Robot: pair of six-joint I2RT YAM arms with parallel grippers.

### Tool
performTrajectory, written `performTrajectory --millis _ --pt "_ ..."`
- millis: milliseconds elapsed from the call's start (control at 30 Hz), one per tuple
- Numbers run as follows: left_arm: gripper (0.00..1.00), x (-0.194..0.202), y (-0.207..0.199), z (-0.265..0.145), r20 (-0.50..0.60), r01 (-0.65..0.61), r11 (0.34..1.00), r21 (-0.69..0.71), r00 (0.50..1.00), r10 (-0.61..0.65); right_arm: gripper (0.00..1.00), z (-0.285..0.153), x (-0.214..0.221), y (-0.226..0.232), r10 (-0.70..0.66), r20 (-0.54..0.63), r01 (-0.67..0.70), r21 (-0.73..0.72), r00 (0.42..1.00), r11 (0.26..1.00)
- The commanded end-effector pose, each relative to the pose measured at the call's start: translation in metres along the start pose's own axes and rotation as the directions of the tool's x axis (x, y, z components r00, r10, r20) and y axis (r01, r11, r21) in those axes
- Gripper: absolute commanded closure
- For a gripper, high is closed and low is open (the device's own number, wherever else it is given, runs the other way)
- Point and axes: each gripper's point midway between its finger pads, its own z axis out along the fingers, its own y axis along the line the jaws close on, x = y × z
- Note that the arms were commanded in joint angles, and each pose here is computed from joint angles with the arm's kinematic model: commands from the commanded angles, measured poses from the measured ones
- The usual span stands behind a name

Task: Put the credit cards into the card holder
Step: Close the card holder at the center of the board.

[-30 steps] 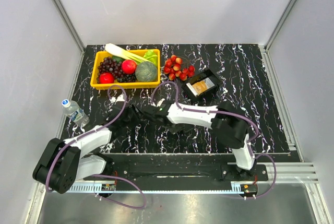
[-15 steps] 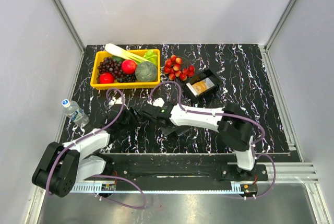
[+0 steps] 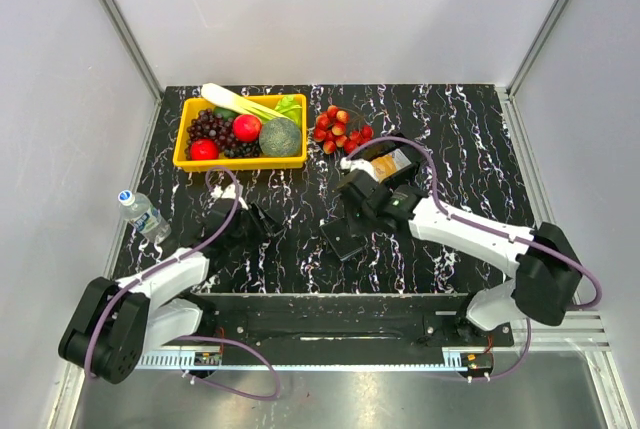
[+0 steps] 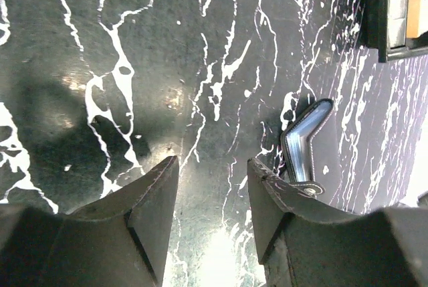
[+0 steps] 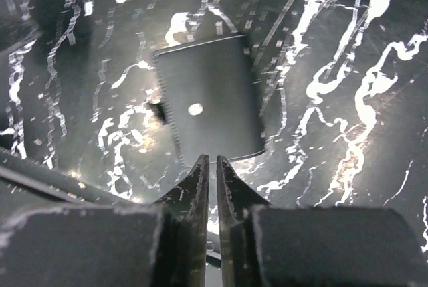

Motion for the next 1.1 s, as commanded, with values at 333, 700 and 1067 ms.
performTrajectory --millis 333,700,1067 --pt "0.5 0.035 -0.064 0.014 -0.073 -0.009 0.984 0.176 0.997 0.023 0.96 0.072 0.001 -0.008 0.016 -0.099 -0.033 -0.169 0.995 0.985" --pt "0.45 0.045 -0.095 0.024 -0.125 -0.017 0.993 0.113 0.992 0.032 1.0 0.098 0.048 0.007 0.136 -0.232 -0.196 -0.261 0.963 0.945" --pt "0.45 0.046 -0.079 0.019 -0.132 -0.055 0.998 -0.039 0.99 0.05 1.0 0.096 0.043 0.002 0.272 -0.187 -0.309 -0.216 0.944 0.926"
